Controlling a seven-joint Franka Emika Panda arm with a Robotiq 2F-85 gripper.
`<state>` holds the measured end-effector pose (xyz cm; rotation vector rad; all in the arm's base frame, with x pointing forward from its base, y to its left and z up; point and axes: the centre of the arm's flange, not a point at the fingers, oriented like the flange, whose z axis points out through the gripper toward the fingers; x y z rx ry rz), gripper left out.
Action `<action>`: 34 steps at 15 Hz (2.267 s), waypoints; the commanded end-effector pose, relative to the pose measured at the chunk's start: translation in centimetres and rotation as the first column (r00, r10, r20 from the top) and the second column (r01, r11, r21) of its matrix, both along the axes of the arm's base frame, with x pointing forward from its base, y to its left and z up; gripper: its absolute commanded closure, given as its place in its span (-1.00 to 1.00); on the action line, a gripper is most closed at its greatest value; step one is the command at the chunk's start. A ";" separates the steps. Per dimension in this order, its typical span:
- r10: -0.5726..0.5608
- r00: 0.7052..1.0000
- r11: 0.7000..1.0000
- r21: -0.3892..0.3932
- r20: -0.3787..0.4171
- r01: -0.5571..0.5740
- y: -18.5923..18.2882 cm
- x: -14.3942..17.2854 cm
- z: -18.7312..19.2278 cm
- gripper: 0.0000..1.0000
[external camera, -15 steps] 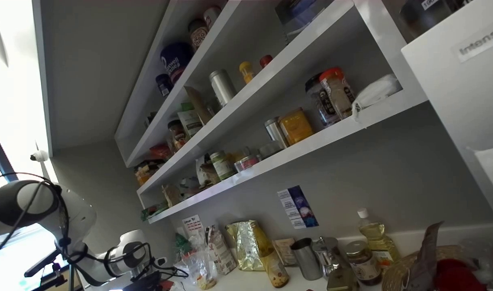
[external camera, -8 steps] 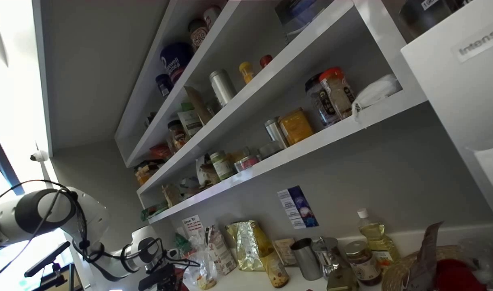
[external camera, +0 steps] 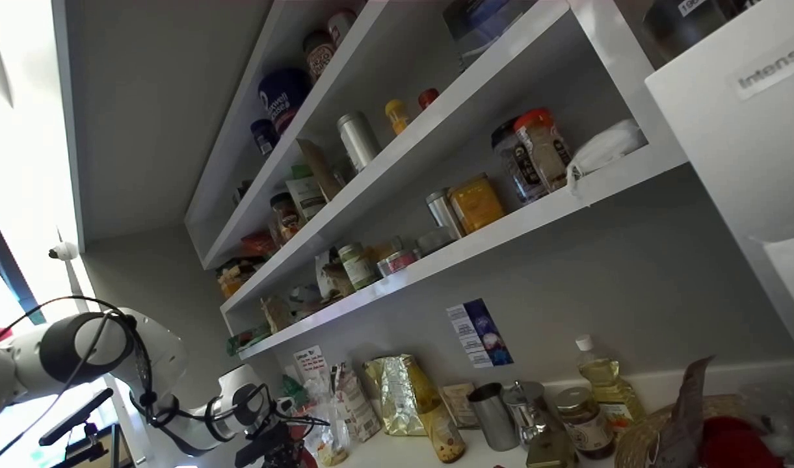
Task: Put the orange packet on the counter
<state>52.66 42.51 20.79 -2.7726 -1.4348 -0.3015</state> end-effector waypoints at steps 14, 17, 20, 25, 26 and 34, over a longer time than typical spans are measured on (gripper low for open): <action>-0.020 0.998 0.999 -0.026 0.061 0.022 0.1 -0.9 -3.0 -0.13; -0.024 0.999 0.998 -0.058 0.027 0.026 -1.7 -2.3 -3.1 -0.59; -0.028 0.999 0.995 -0.098 -0.029 0.025 -4.1 -4.5 -2.5 -0.97; -0.066 0.980 0.980 -0.198 -0.186 0.028 -8.3 -8.7 1.4 -1.00; -0.063 0.970 0.978 -0.211 -0.234 0.013 -9.1 -9.6 2.3 -1.00; -0.039 0.891 0.966 -0.246 -0.453 -0.083 -13.2 -12.7 7.6 -1.00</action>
